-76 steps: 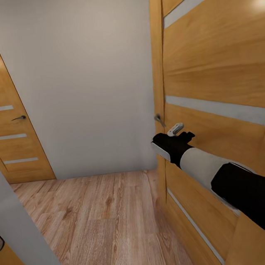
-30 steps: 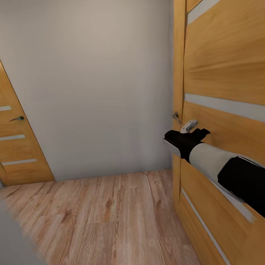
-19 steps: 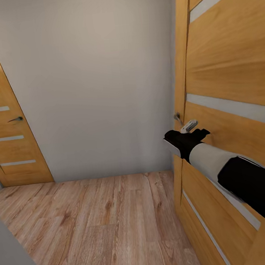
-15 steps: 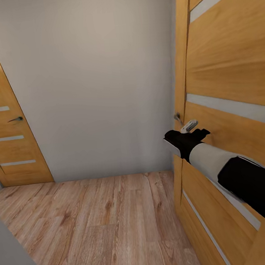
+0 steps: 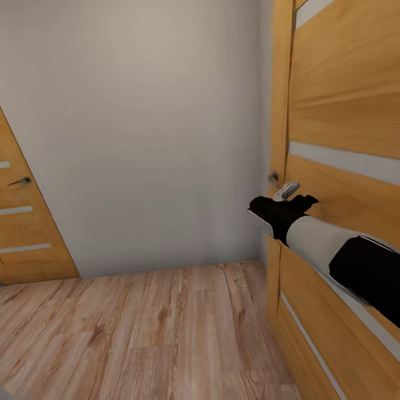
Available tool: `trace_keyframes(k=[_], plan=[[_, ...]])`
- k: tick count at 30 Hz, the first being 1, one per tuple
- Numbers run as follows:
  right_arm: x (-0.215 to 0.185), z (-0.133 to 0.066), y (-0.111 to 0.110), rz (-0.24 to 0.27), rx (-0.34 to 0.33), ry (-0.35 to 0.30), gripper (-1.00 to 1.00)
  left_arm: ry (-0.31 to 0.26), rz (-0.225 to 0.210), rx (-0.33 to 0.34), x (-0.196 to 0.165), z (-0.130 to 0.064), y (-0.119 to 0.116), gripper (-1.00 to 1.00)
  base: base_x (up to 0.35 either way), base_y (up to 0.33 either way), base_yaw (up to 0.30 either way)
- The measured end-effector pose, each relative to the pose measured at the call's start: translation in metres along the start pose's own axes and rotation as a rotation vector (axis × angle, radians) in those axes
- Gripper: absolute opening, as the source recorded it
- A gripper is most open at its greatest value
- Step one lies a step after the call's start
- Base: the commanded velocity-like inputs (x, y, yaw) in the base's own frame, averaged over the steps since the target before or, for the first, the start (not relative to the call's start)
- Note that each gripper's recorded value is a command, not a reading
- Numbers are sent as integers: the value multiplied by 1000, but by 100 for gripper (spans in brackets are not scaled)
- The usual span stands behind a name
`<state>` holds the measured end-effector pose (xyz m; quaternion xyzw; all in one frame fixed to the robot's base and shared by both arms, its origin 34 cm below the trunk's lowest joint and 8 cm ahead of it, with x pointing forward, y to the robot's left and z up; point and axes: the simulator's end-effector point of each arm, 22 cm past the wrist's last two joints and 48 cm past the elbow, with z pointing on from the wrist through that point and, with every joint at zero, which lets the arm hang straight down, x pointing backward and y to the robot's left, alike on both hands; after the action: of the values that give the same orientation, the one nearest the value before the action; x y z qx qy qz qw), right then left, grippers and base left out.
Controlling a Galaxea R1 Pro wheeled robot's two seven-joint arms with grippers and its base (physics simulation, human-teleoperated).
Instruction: Move the two storage containers from the living room to the garage. In the garage, place one container on the floor and stack the other container on top of it (either order is fine).
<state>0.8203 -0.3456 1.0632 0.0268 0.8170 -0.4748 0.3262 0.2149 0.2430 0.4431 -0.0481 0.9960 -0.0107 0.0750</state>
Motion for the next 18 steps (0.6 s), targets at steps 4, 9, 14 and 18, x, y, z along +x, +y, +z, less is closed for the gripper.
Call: trace_keyframes(k=[4, 9, 14, 18], plan=[[-1, 0, -1, -6, 6, -4, 100, 0, 0, 0, 0, 0, 0, 100, 260, -46, 0], [0, 0, 1, 0, -1, 0, 100, -1, -1, -2, 0, 0, 1, 100, 93, -9, 0], [0, 0, 0, -5, 5, -2, 100, -2, -2, -6, 0, 0, 1, 100, 13, -1, 0], [0, 1, -1, -3, 6, -3, 100, -2, -3, -6, 0, 0, 1, 100, 1, 0, 0]])
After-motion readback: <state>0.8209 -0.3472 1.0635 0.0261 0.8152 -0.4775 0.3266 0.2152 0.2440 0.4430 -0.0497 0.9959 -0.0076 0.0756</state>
